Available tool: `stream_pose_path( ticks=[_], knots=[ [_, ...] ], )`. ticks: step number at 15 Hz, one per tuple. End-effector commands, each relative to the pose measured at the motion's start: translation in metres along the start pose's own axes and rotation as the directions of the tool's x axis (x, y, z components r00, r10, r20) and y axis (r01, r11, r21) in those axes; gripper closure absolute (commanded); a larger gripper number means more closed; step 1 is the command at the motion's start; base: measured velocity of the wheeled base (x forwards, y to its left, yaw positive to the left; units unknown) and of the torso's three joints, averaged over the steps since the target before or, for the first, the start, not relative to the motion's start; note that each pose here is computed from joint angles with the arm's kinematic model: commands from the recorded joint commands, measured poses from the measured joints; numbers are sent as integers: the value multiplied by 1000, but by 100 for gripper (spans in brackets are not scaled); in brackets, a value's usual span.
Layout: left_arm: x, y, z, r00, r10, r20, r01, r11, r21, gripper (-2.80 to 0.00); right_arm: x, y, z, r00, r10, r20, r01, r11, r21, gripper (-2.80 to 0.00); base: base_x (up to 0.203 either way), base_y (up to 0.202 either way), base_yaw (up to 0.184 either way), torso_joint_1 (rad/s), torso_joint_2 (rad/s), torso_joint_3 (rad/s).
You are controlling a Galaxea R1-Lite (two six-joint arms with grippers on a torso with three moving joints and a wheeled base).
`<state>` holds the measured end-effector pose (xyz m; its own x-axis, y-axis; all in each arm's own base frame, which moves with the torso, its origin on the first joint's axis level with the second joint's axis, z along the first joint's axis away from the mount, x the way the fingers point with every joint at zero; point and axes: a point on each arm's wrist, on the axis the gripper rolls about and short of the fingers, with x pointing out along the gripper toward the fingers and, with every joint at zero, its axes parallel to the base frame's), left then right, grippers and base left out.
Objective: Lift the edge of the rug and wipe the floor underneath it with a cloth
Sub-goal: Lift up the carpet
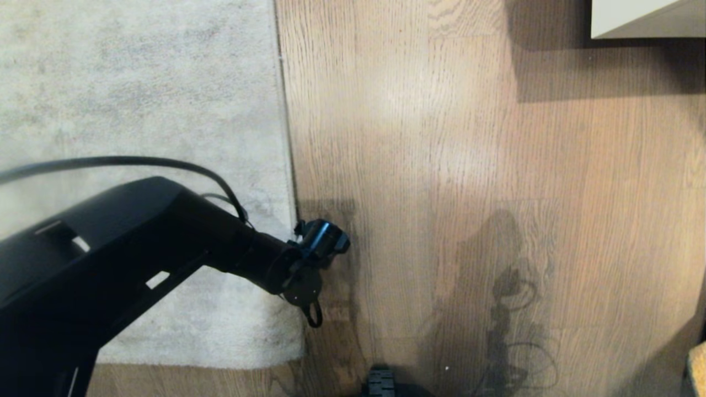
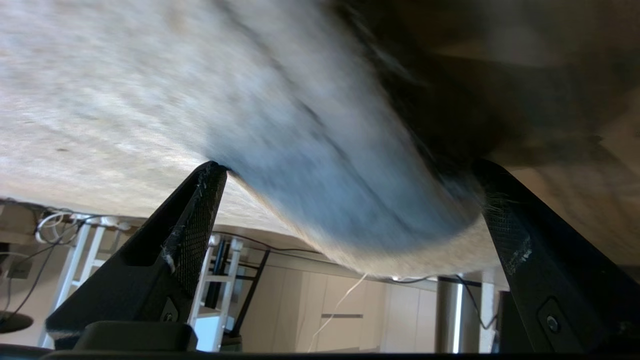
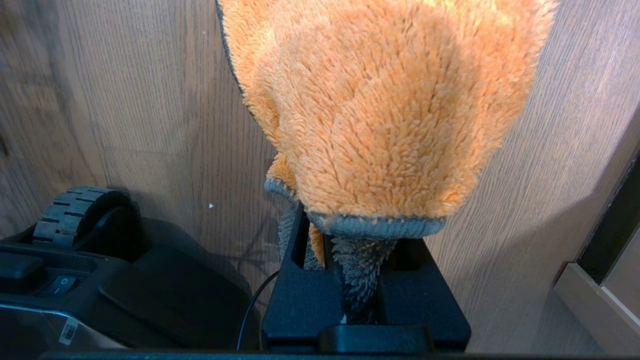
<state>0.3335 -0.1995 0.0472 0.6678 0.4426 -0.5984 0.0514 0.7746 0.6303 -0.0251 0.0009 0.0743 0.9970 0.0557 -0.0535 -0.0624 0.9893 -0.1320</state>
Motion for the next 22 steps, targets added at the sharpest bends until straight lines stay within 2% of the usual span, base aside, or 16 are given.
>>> stream_pose_path(
  ticks=[1,6,8,14,20,22],
  knots=[
    [-5,7,-1,1000,11,4,-11,1000,-4,-280,0,0,0,1000,1,-1,-1,1000,-1,0,0,0,0,0,0,0],
    [-17,24,-6,1000,23,11,-23,1000,-9,-280,0,0,0,1000,1,-1,-1,1000,-1,0,0,0,0,0,0,0],
    [-19,34,-3,998,68,16,-68,998,1,-280,0,0,0,1000,1,-1,-1,1000,-1,0,0,0,0,0,0,0],
    [-23,58,3,992,124,26,-123,992,-39,-280,0,0,0,1000,1,-1,-1,1000,-1,0,0,0,0,0,0,0],
    [-26,70,22,986,153,62,-148,985,-88,-280,0,0,0,1000,1,-1,-1,1000,-1,0,0,0,0,0,0,0],
    [-28,73,28,985,157,75,-152,985,-77,-280,0,0,0,1000,1,-1,-1,1000,-1,0,0,0,0,0,0,0]
  ],
)
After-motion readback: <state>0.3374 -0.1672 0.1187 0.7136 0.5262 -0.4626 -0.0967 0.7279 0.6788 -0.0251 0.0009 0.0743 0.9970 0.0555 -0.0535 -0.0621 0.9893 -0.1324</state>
